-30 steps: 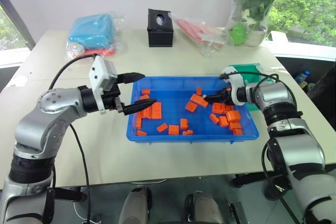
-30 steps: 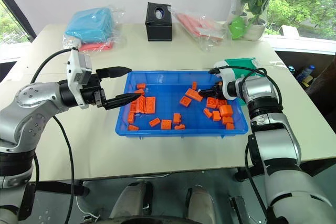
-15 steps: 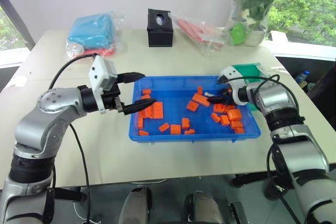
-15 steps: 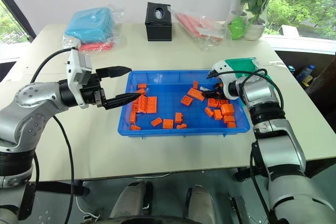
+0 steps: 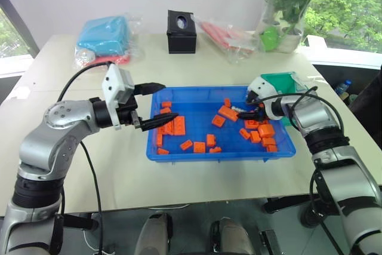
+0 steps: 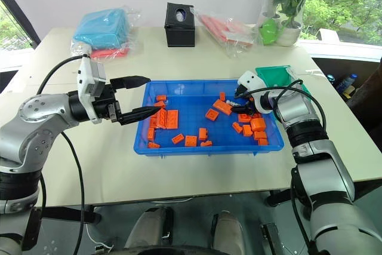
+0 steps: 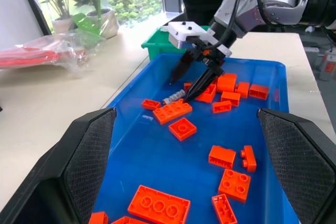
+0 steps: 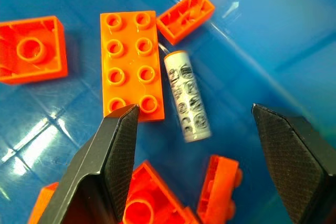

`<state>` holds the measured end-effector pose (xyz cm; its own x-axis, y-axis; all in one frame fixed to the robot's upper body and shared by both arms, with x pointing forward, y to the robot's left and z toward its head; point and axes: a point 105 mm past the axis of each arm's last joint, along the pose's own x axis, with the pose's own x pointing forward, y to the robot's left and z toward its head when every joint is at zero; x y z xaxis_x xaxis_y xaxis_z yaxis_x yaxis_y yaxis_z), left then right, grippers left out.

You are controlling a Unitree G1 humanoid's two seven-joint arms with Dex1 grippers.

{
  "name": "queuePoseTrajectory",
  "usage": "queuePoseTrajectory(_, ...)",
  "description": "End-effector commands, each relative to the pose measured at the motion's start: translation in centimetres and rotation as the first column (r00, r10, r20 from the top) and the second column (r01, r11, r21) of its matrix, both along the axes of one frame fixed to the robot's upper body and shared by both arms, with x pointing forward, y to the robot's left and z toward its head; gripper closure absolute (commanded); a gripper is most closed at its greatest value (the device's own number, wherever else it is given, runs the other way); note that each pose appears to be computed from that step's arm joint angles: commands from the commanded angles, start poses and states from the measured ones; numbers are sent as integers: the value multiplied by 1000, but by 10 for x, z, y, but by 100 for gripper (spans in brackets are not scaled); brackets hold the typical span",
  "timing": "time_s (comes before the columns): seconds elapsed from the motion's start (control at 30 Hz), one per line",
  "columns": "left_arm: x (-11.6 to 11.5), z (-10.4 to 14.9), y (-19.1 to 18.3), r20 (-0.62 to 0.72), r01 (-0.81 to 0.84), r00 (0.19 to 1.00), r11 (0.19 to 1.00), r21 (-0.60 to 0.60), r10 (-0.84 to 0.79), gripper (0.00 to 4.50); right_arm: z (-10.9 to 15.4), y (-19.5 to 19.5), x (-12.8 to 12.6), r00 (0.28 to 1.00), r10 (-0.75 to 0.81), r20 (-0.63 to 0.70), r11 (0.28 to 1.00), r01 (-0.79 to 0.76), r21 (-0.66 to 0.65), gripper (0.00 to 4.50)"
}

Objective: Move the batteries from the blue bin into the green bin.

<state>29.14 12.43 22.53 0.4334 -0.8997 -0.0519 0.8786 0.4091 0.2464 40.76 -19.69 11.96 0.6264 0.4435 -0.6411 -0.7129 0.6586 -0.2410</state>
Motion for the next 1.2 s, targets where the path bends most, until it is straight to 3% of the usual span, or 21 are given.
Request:
queuePoseTrajectory(0.03,-2,10,-1,50,11,999,1000,-1,-11,0,29,-4,10,998,3,64,1000,-3,0,101)
queuePoseTrajectory(0.23,-2,11,0,53,3,999,1000,-4,-3,0,35,-7,16,999,-15,52,1000,14,17,101)
queuePoseTrajectory(0.63,-3,13,1,60,-6,998,1000,-7,6,0,20,-12,17,986,93,139,984,-69,-166,101)
queuePoseTrajectory(1.03,-1,16,0,68,-6,998,1000,-8,7,0,-3,-3,6,990,125,64,983,-115,-145,101)
queuePoseTrajectory(1.13,-1,17,0,68,-4,998,1000,-8,4,0,-6,3,6,994,105,31,990,-102,-96,185)
queuePoseTrajectory(1.2,0,17,0,67,-2,998,1000,-6,2,0,-7,8,6,996,93,-3,995,-93,-48,286)
